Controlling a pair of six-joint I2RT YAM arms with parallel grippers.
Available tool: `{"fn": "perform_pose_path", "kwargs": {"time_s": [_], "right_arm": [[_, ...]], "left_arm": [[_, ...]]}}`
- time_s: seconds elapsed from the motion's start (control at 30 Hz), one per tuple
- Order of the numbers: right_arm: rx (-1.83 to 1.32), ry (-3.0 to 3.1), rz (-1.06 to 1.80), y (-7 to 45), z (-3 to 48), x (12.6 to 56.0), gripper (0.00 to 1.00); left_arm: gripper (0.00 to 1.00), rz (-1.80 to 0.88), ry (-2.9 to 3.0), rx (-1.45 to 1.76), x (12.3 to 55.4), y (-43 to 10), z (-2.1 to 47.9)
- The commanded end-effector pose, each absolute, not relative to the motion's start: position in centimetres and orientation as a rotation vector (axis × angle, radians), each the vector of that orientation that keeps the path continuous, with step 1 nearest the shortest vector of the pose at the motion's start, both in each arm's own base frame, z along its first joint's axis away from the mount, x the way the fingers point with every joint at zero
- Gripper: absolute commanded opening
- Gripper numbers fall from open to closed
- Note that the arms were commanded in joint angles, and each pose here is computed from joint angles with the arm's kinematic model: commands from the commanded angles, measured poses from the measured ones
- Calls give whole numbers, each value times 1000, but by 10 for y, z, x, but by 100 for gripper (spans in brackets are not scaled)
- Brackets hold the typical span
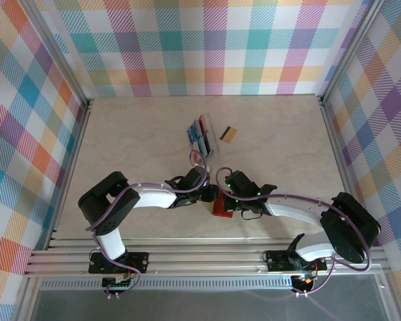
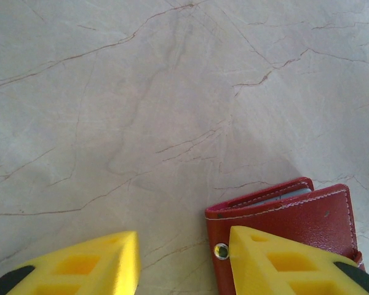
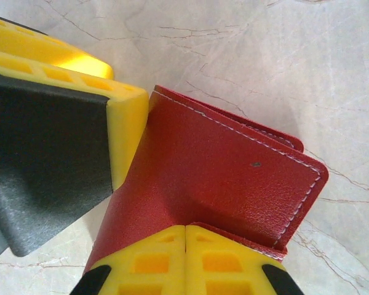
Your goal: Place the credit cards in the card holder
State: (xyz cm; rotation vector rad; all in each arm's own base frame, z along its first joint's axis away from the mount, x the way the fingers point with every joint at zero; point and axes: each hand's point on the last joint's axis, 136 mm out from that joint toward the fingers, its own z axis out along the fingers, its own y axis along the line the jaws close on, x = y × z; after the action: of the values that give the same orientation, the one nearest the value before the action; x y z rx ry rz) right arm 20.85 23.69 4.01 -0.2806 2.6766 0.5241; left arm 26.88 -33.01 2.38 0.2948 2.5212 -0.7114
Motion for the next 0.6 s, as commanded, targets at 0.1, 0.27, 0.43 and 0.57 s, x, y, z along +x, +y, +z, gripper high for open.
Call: {"fn": "perform_pose_path", "kwargs": {"time_s": [0.1, 0.27, 0.43, 0.57], "right_arm": [[-284, 2742, 514, 229, 26, 193, 0], [-286, 2741, 515, 228, 26, 193, 0], [-285, 2739, 514, 227, 27, 192, 0], [-286, 2737, 510, 226, 27, 193, 0]], "left_arm": [[40, -856, 2554, 400, 237, -344, 12], [14, -822, 2523, 414, 233, -342, 25], [0, -747, 2480, 391, 235, -335, 42], [0, -696, 2452, 367, 236, -326, 51]]}}
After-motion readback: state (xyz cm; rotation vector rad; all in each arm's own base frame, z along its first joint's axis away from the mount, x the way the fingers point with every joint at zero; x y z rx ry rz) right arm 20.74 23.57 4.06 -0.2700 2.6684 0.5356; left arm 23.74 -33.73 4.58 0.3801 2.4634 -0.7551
